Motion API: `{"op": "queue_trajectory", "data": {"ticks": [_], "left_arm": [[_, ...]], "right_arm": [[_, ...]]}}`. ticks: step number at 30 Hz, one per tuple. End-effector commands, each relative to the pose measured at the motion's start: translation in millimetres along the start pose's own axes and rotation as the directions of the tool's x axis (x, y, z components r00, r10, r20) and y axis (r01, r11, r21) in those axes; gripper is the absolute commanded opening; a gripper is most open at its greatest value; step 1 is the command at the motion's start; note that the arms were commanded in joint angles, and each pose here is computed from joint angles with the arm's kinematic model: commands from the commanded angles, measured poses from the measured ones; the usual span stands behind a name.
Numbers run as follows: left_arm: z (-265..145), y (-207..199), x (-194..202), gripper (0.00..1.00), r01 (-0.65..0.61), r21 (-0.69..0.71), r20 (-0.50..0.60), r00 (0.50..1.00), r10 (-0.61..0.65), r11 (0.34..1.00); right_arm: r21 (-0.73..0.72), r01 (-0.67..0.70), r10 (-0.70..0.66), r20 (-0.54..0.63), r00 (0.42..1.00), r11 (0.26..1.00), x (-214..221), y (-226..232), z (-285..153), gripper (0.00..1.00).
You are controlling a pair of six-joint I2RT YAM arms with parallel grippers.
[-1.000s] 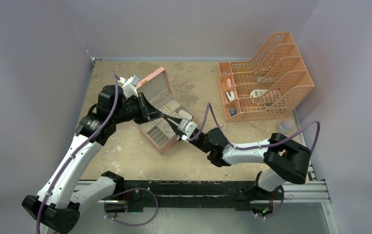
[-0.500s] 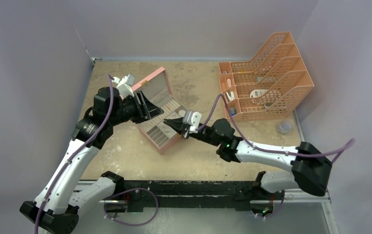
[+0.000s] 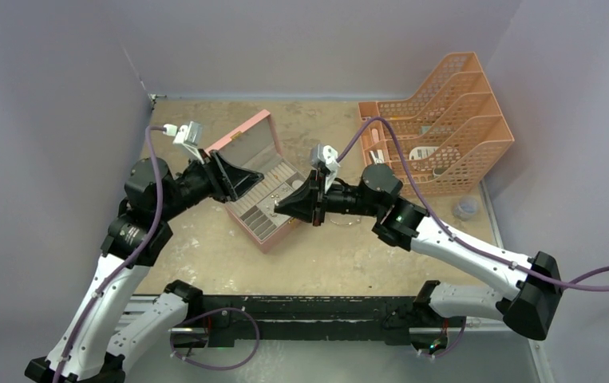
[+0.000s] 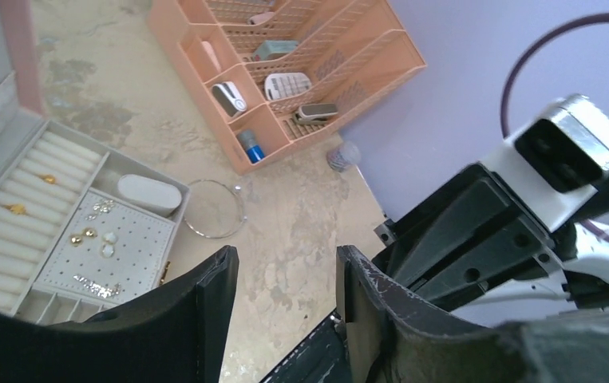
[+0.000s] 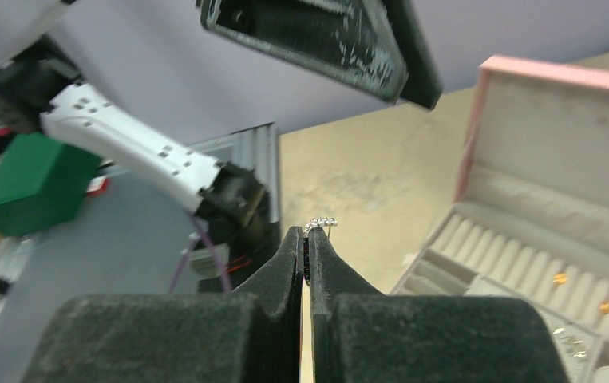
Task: Organize the mixed jewelry
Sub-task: Pick up the jewelry from the center of the board.
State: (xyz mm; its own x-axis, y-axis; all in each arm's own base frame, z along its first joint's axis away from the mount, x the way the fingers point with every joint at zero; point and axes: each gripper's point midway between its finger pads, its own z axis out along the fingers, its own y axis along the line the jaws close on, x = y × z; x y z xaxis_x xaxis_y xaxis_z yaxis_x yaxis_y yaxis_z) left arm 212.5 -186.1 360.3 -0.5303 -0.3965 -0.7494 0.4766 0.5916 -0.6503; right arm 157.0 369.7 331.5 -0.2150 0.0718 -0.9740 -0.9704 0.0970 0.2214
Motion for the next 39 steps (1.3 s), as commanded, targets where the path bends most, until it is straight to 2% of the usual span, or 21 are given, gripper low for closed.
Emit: {"op": "queue_trajectory", "data": {"ticks": [1,4,7,9,13,15,18,21,24,27,31,37,39], "left_arm": [[-6.0,-28.9,-6.2,0.49,-0.072,0.152,0.025,0.997,0.069,0.986],[-10.0,-41.3,1.4,0.5,0.066,0.178,-0.059,0.997,-0.056,0.982],[-16.4,-58.5,12.4,0.5,0.129,0.255,-0.154,0.984,-0.092,0.958],[-21.2,-61.6,15.9,0.5,0.101,0.281,-0.16,0.985,-0.057,0.954],[-28.2,-59.4,21.8,0.5,-0.014,0.334,-0.092,0.995,0.048,0.942],[-36.8,-72.0,29.9,0.48,-0.058,0.443,-0.086,0.991,0.107,0.894],[-53.2,-93.9,43.4,0.46,-0.11,0.63,-0.082,0.975,0.207,0.769],[-62.3,-102.1,50.3,0.48,-0.112,0.703,-0.092,0.965,0.246,0.702],[-61.8,-102.1,54.0,0.51,-0.063,0.713,-0.144,0.962,0.234,0.699],[-66.2,-103.4,61.7,0.53,0.003,0.746,-0.201,0.954,0.222,0.666],[-61.6,-100.0,67.0,0.53,0.134,0.724,-0.308,0.941,0.143,0.676],[-53.8,-95.3,59.2,0.52,-0.067,0.728,-0.104,0.973,0.206,0.682],[-41.8,-90.5,49.1,0.48,-0.091,0.675,-0.08,0.977,0.195,0.732]], "right_arm": [[-0.176,-0.094,0.09,-0.027,0.996,0.98,-18.5,44.6,-16.3,0.0],[-0.232,-0.098,0.096,-0.022,0.995,0.968,-29.2,59.2,-21.7,0.0],[-0.314,-0.113,0.11,-0.026,0.994,0.943,-40.3,76.9,-26.7,0.0],[-0.372,-0.119,0.11,-0.045,0.993,0.921,-43.6,88.2,-30.6,0.0],[-0.506,-0.132,0.103,-0.084,0.991,0.852,-45.2,113.9,-46.1,0.0],[-0.562,-0.141,0.102,-0.1,0.99,0.815,-45.8,124.0,-54.1,0.0],[-0.619,-0.144,0.088,-0.121,0.989,0.772,-47.0,134.4,-63.9,0.0],[-0.633,-0.137,0.076,-0.123,0.99,0.762,-50.4,138.3,-67.8,0.0],[-0.632,-0.132,0.07,-0.122,0.99,0.764,-50.1,137.9,-67.5,0.0],[-0.638,-0.122,0.057,-0.121,0.991,0.761,-47.7,135.9,-65.2,0.0],[-0.644,-0.104,0.039,-0.114,0.993,0.758,-50.0,131.6,-57.8,0.0],[-0.63,-0.13,0.095,-0.09,0.991,0.766,-58.2,127.8,-49.0,0.0],[-0.592,-0.168,0.137,-0.097,0.986,0.788,-58.4,120.5,-43.0,0.0]]}}
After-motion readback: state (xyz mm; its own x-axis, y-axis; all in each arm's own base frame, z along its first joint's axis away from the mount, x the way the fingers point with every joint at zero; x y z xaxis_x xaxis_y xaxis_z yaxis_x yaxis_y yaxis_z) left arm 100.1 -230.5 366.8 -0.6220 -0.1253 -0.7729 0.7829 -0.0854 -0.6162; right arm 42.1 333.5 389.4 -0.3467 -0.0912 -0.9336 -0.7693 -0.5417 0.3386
